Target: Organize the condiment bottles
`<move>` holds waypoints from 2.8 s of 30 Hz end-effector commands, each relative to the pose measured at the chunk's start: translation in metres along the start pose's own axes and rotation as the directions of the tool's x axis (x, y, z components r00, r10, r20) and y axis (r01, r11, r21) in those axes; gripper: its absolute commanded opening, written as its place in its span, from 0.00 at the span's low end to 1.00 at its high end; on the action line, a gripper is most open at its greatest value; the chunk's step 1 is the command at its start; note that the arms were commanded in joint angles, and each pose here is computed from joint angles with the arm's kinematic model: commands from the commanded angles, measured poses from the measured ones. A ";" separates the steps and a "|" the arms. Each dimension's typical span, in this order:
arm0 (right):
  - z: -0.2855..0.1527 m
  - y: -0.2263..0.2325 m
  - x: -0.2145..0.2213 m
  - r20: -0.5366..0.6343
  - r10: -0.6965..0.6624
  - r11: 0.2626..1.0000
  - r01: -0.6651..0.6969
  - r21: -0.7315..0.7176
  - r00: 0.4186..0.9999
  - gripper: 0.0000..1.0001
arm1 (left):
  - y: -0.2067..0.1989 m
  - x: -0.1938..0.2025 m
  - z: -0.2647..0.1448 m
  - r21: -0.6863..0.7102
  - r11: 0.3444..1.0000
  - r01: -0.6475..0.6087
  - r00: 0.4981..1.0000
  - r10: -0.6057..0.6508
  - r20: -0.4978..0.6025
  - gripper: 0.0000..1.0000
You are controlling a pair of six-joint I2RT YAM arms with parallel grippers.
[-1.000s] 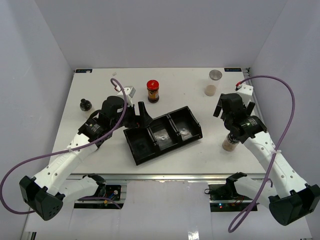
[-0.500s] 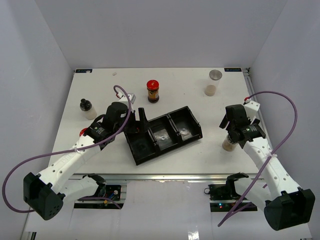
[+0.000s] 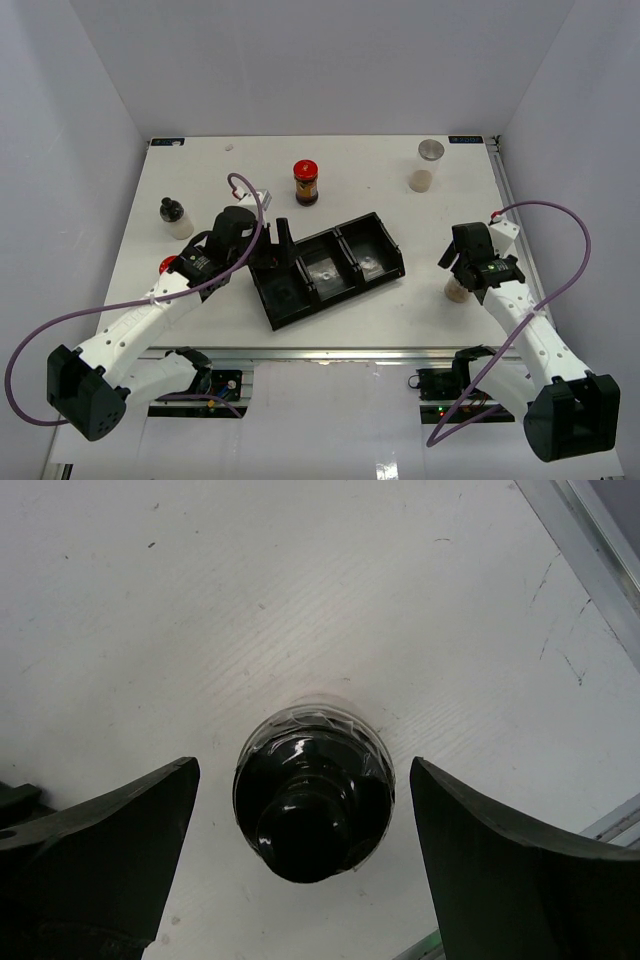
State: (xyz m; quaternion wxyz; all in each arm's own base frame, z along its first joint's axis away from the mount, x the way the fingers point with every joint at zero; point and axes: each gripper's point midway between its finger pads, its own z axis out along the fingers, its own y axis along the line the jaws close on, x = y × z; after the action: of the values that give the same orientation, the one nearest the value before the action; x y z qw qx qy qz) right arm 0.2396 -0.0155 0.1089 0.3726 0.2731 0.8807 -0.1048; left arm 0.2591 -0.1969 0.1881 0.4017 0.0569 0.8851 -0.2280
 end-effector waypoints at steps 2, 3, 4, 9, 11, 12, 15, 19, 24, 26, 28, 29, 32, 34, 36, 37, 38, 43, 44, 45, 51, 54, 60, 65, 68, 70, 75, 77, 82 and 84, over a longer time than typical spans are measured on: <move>0.012 0.000 -0.004 0.033 0.041 0.999 -0.041 0.010 0.999 0.97 | 0.002 -0.007 -0.008 -0.005 1.000 0.000 0.999 0.000 0.037 0.98; 0.013 0.000 -0.006 0.043 0.044 0.999 -0.044 0.012 0.998 0.98 | 0.002 -0.008 -0.008 -0.008 1.000 -0.001 0.999 0.001 0.037 0.98; 0.014 -0.001 -0.005 0.044 0.043 0.999 -0.043 0.013 0.998 0.97 | 0.002 -0.008 -0.009 -0.012 1.000 -0.002 0.999 0.002 0.035 0.98; 0.014 -0.002 -0.009 0.065 0.034 0.999 -0.035 0.013 0.997 0.79 | 0.003 -0.010 -0.010 -0.021 1.000 -0.001 0.999 0.002 0.036 0.98; 0.010 -0.001 -0.017 0.083 0.028 1.000 -0.028 0.002 0.996 0.65 | 0.002 -0.012 -0.010 -0.017 1.000 0.001 0.999 0.000 0.039 0.98; 0.007 0.001 -0.022 0.093 0.022 1.000 -0.021 -0.006 0.995 0.57 | 0.001 -0.012 -0.011 -0.016 1.000 0.003 0.999 -0.002 0.039 0.98; 0.000 0.007 -0.036 0.112 -0.030 0.999 0.034 -0.033 0.993 0.27 | 0.000 -0.014 -0.010 -0.015 1.000 0.013 0.999 -0.012 0.044 0.98; -0.012 0.021 -0.055 0.120 -0.108 0.989 0.119 -0.092 0.987 0.08 | -0.002 -0.016 -0.008 -0.010 0.999 0.039 0.998 -0.038 0.045 0.98; -0.027 0.045 -0.080 0.168 -0.170 0.961 0.201 -0.189 0.971 0.08 | -0.003 -0.017 -0.006 -0.014 0.999 0.045 0.998 -0.044 0.040 0.98; -0.034 0.060 -0.090 0.194 -0.188 0.941 0.233 -0.244 0.963 0.08 | -0.003 -0.018 -0.005 -0.019 0.999 0.044 0.998 -0.043 0.040 0.98; -0.042 0.082 -0.098 0.214 -0.201 0.910 0.263 -0.321 0.956 0.08 | -0.003 -0.020 -0.003 -0.022 0.999 0.042 0.998 -0.042 0.038 0.98; -0.048 0.096 -0.101 0.226 -0.210 0.885 0.283 -0.369 0.951 0.08 | -0.003 -0.020 -0.001 -0.023 0.999 0.043 0.998 -0.042 0.036 0.98; -0.073 0.135 -0.117 0.296 -0.215 0.817 0.338 -0.468 0.931 0.08 | -0.004 -0.025 0.002 -0.030 0.998 0.057 0.998 -0.056 0.035 0.98; -0.094 0.165 -0.127 0.354 -0.222 0.772 0.385 -0.506 0.909 0.08 | -0.002 -0.031 0.004 -0.040 0.997 0.071 0.997 -0.069 0.039 0.98; -0.114 0.197 -0.123 0.401 -0.254 0.716 0.449 -0.534 0.880 0.08 | 0.003 -0.036 0.006 -0.059 0.994 0.091 0.995 -0.088 0.041 0.97; -0.116 0.204 -0.123 0.413 -0.266 0.711 0.467 -0.527 0.871 0.08 | 0.008 -0.037 0.007 -0.072 0.992 0.104 0.994 -0.101 0.043 0.97; -0.119 0.215 -0.120 0.417 -0.280 0.696 0.482 -0.532 0.865 0.08 | 0.010 -0.040 0.007 -0.078 0.990 0.114 0.993 -0.111 0.048 0.97; -0.121 0.254 -0.109 0.467 -0.261 0.629 0.515 -0.582 0.845 0.08 | 0.028 -0.057 -0.002 -0.103 0.979 0.175 0.981 -0.164 0.107 0.97; -0.117 0.258 -0.102 0.473 -0.264 0.611 0.525 -0.592 0.841 0.08 | 0.032 -0.061 -0.004 -0.103 0.977 0.187 0.978 -0.174 0.117 0.97; -0.111 0.261 -0.094 0.475 -0.270 0.598 0.533 -0.599 0.837 0.08 | 0.036 -0.064 -0.007 -0.099 0.975 0.197 0.975 -0.184 0.125 0.97; -0.097 0.268 -0.073 0.477 -0.260 0.572 0.532 -0.624 0.840 0.08 | 0.043 -0.079 -0.018 -0.055 0.973 0.222 0.966 -0.212 0.147 0.97; -0.095 0.271 -0.061 0.477 -0.236 0.544 0.522 -0.657 0.847 0.08 | 0.044 -0.080 -0.018 -0.051 0.975 0.217 0.967 -0.208 0.149 0.97; -0.088 0.273 -0.039 0.487 -0.221 0.517 0.525 -0.676 0.845 0.08 | 0.048 -0.084 -0.016 -0.059 0.973 0.223 0.966 -0.213 0.146 0.97; -0.084 0.278 -0.037 0.495 -0.220 0.511 0.532 -0.676 0.841 0.08 | 0.057 -0.089 -0.016 -0.091 0.965 0.246 0.958 -0.229 0.171 0.97; -0.081 0.282 -0.034 0.507 -0.217 0.504 0.540 -0.674 0.834 0.08 | 0.066 -0.092 -0.018 -0.125 0.958 0.260 0.953 -0.234 0.194 0.97; -0.075 0.286 -0.029 0.508 -0.233 0.498 0.550 -0.670 0.829 0.08 | 0.075 -0.094 -0.020 -0.155 0.949 0.276 0.948 -0.242 0.208 0.97; -0.059 0.295 -0.018 0.490 -0.273 0.499 0.557 -0.664 0.828 0.10 | 0.110 -0.100 -0.024 -0.265 0.904 0.336 0.929 -0.272 0.249 0.96; -0.055 0.297 -0.015 0.487 -0.279 0.503 0.558 -0.660 0.828 0.11 | 0.125 -0.103 -0.026 -0.298 0.881 0.366 0.919 -0.292 0.266 0.96; -0.049 0.294 -0.008 0.485 -0.284 0.512 0.559 -0.653 0.827 0.19 | 0.159 -0.104 -0.030 -0.355 0.830 0.429 0.893 -0.333 0.301 0.95; -0.049 0.293 -0.006 0.494 -0.285 0.509 0.566 -0.648 0.822 0.31 | 0.175 -0.102 -0.032 -0.375 0.807 0.456 0.882 -0.351 0.316 0.95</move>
State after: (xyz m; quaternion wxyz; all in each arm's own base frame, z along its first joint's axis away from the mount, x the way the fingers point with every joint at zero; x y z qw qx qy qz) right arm 0.3658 0.2353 0.1216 0.4958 -0.1731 0.8398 0.1377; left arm 0.3494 -0.0443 0.2123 0.4355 -0.2157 0.8650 -0.1244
